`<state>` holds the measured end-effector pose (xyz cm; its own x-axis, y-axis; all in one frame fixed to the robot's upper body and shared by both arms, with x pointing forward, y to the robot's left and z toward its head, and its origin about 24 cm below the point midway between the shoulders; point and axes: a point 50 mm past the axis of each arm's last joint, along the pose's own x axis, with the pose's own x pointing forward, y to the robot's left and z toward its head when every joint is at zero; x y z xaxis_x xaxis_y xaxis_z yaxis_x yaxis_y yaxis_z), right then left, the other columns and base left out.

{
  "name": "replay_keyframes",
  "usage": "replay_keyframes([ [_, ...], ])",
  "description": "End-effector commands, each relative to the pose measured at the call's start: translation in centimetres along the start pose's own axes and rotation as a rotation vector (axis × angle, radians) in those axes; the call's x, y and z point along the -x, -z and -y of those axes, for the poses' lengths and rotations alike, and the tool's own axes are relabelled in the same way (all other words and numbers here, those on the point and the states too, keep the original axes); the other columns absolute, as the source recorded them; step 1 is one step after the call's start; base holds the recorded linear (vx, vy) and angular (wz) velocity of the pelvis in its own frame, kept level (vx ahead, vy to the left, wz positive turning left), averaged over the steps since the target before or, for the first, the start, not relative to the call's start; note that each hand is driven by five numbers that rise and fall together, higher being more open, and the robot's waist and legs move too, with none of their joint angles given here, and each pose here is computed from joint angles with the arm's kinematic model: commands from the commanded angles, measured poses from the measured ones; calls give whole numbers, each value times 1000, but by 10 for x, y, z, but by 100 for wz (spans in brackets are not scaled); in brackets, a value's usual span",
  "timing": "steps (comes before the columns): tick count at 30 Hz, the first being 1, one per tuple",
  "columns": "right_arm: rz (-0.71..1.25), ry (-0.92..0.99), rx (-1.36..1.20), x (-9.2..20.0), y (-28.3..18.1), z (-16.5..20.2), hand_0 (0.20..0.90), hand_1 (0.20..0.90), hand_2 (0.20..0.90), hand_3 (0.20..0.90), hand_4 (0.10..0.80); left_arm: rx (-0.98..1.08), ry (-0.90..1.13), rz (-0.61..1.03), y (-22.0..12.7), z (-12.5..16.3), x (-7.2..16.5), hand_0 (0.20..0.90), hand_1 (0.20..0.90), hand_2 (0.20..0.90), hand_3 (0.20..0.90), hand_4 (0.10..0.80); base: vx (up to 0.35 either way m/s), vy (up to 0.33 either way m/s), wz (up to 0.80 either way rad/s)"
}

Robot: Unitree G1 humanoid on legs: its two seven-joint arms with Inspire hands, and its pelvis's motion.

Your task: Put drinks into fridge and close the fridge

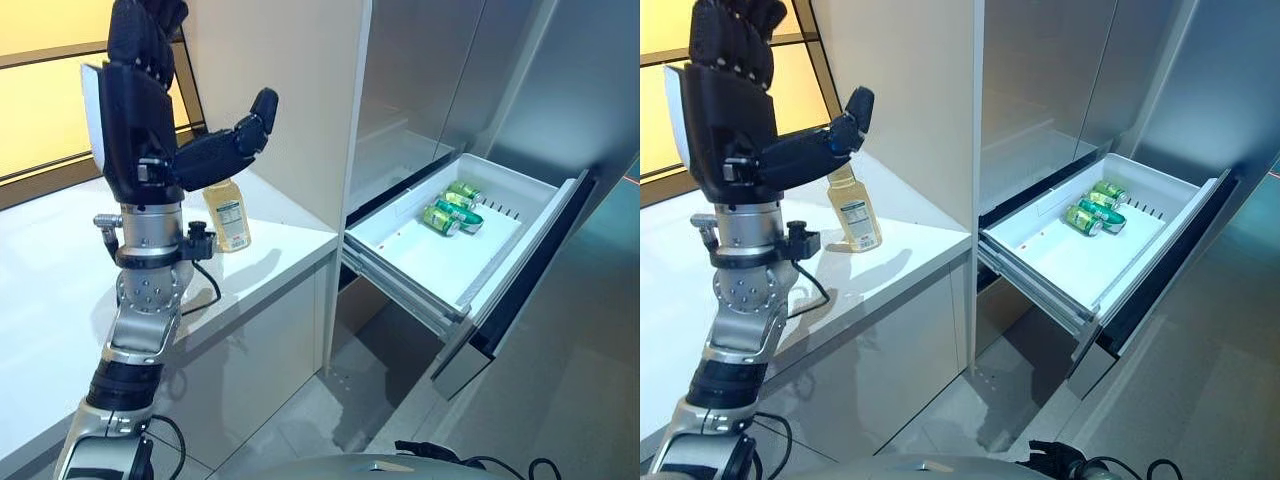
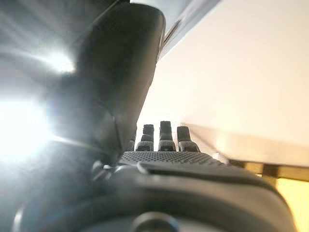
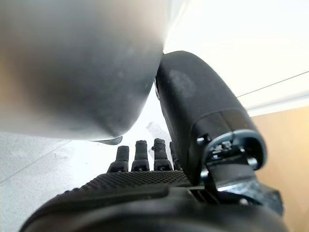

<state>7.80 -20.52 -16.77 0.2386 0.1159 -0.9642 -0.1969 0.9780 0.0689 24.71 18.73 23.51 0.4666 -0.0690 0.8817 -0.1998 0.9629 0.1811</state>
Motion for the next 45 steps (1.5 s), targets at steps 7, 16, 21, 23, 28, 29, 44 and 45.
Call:
replay_keyframes([
  [7,-82,-48,77,-1,8,-7,900,900,900,900,800,-35,-166,-5,17,-16,-26,900,900,900,900,800,0,0,0],
  [16,-89,-41,86,0,7,-1,900,900,900,900,800,-101,-237,-165,48,-32,-17,900,900,900,900,800,2,4,-1],
  [21,-97,-35,91,2,9,3,900,900,900,900,800,-115,-252,-245,60,-44,-14,900,900,900,900,800,2,4,-1],
  [23,-100,-33,92,2,10,3,900,900,900,900,800,-105,-259,-273,65,-46,-11,900,900,900,900,800,13,22,-4],
  [28,-104,-30,95,3,11,6,900,900,900,900,800,-66,-251,-363,77,-46,0,900,900,900,900,800,7,9,-1],
  [29,-105,-29,95,3,11,6,900,900,900,900,800,-55,-250,-384,79,-46,1,900,900,900,900,800,0,0,0],
  [44,-106,-24,94,4,13,8,900,900,900,900,800,-45,-284,-557,105,-50,30,900,900,900,900,800,1,1,0],
  [45,-106,-25,92,4,13,8,900,900,900,900,800,-46,-282,-568,106,-49,33,900,900,900,900,800,0,0,0],
])
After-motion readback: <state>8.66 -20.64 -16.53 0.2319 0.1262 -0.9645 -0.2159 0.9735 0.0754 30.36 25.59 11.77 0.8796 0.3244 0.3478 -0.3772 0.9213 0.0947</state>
